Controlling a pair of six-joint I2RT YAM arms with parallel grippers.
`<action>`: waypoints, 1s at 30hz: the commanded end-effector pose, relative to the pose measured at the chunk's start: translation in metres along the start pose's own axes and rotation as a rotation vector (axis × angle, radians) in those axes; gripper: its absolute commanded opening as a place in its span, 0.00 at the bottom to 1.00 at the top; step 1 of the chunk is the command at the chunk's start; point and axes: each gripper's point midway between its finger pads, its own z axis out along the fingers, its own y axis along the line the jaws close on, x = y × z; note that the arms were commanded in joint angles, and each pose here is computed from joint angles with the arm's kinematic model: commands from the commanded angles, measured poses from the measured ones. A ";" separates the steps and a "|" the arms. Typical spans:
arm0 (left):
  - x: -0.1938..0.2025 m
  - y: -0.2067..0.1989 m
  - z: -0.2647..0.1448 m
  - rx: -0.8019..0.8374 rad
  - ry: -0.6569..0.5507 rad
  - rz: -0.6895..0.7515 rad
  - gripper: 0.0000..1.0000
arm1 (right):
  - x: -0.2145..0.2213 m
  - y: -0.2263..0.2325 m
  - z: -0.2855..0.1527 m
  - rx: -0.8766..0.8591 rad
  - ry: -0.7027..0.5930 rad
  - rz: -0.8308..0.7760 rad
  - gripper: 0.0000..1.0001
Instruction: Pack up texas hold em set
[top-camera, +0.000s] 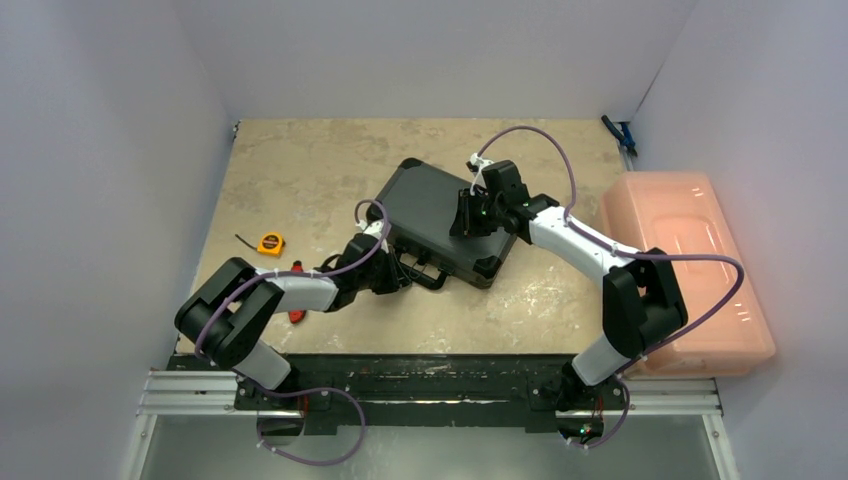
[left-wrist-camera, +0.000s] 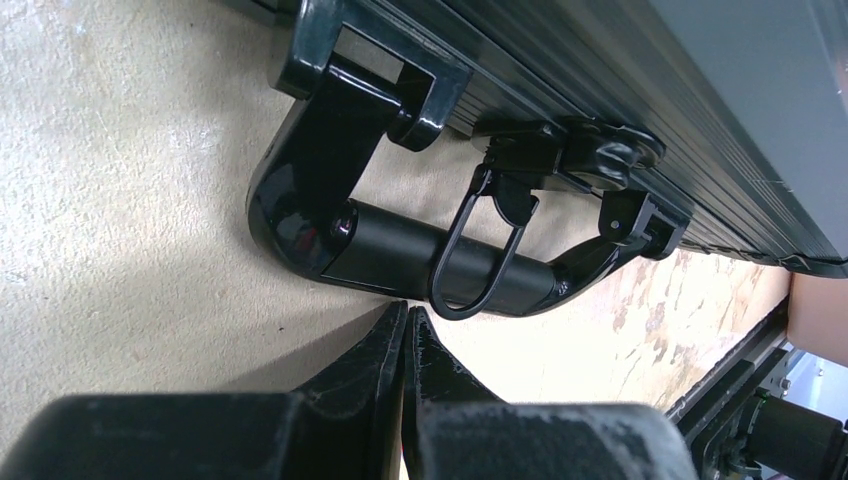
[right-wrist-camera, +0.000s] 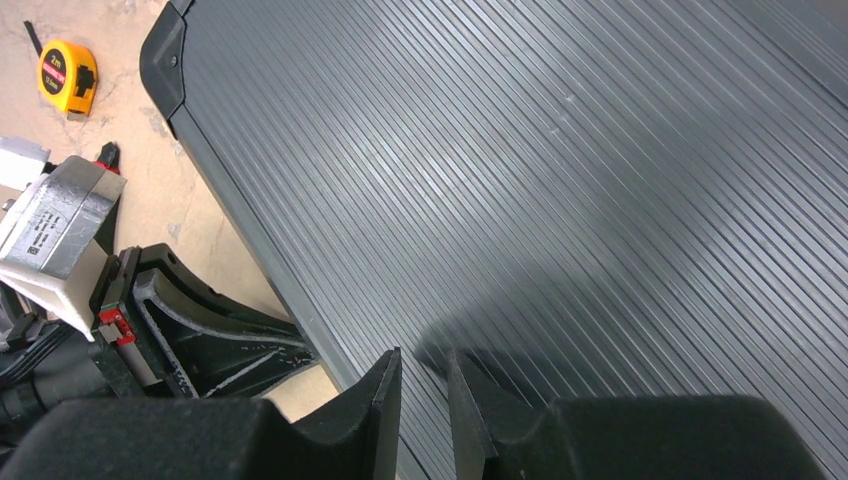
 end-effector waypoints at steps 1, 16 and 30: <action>-0.009 -0.001 0.002 0.004 -0.047 0.004 0.00 | 0.041 -0.027 0.000 0.102 0.127 0.016 0.28; -0.037 -0.033 -0.003 0.067 -0.086 0.034 0.00 | 0.042 -0.027 -0.001 0.100 0.126 0.021 0.28; -0.050 -0.049 -0.013 0.097 -0.102 0.056 0.00 | 0.042 -0.026 0.000 0.097 0.130 0.019 0.27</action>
